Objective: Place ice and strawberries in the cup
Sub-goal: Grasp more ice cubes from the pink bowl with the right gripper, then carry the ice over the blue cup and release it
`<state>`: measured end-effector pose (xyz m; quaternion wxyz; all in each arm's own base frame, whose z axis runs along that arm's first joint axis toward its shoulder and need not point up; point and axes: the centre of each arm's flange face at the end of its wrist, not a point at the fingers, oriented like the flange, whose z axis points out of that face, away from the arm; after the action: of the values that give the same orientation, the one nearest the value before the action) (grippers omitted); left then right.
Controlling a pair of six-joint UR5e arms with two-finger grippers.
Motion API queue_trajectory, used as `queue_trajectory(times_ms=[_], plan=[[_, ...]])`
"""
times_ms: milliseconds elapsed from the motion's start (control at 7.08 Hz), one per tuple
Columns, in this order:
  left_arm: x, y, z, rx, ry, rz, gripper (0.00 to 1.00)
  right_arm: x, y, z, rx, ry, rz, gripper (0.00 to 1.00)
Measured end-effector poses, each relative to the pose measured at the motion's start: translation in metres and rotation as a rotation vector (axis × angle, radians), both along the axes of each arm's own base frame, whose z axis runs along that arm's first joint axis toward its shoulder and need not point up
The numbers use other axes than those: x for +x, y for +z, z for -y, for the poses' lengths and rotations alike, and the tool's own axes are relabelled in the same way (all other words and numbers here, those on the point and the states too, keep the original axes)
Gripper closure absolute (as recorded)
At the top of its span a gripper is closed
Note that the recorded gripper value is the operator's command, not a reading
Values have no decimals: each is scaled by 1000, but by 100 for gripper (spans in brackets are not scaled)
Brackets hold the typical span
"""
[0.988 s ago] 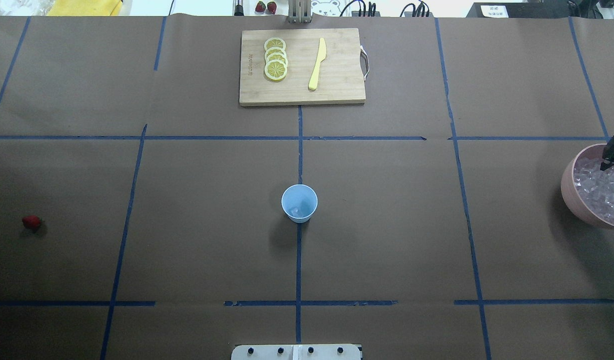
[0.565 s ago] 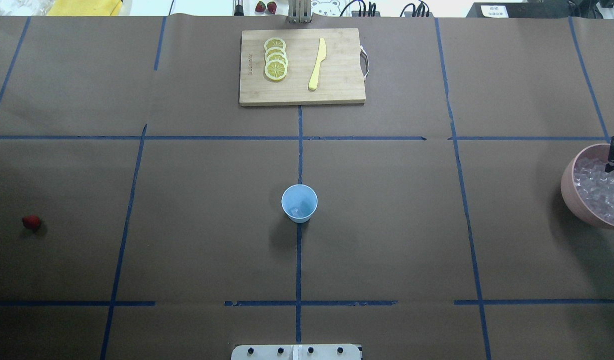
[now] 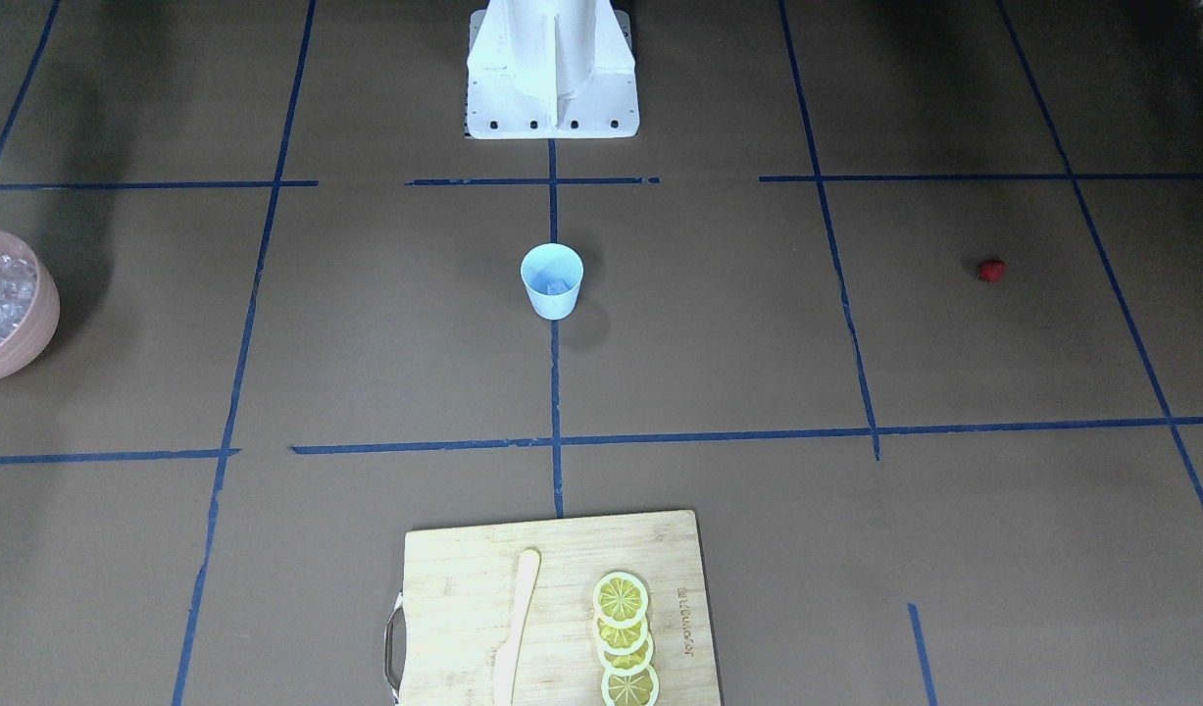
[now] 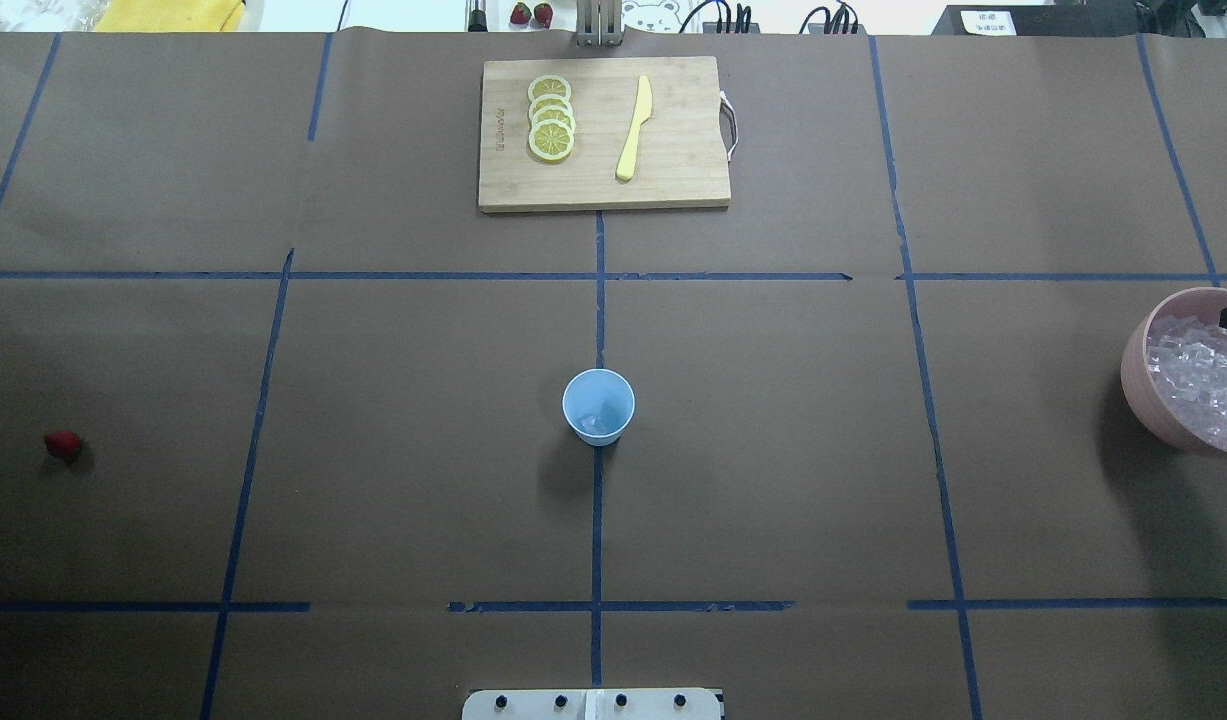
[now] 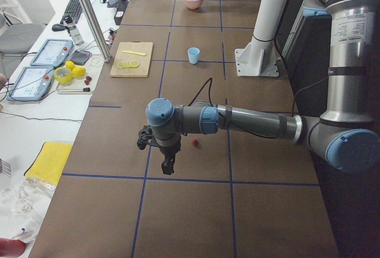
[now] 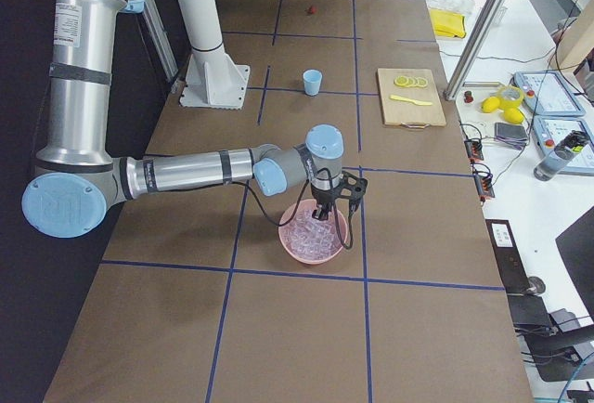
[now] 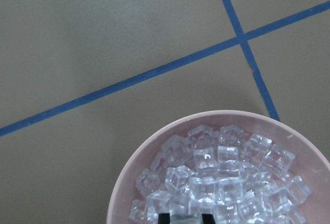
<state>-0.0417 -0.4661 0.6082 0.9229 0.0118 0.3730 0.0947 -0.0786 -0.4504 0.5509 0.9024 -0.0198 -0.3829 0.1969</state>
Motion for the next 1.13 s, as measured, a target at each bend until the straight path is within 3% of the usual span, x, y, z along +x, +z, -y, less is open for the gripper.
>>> queue_trajectory(times_ms=[282,706,1129], plan=[[0,0,0,0,0,0,0,-46,-81,-1,-15,66,90,100],[0,1,0,-2,0,0,0,-206,-227,6,-95,104,247,99],[0,1,0,-2,1,-3,0,-379,-369,-7,-149,166,297,96]])
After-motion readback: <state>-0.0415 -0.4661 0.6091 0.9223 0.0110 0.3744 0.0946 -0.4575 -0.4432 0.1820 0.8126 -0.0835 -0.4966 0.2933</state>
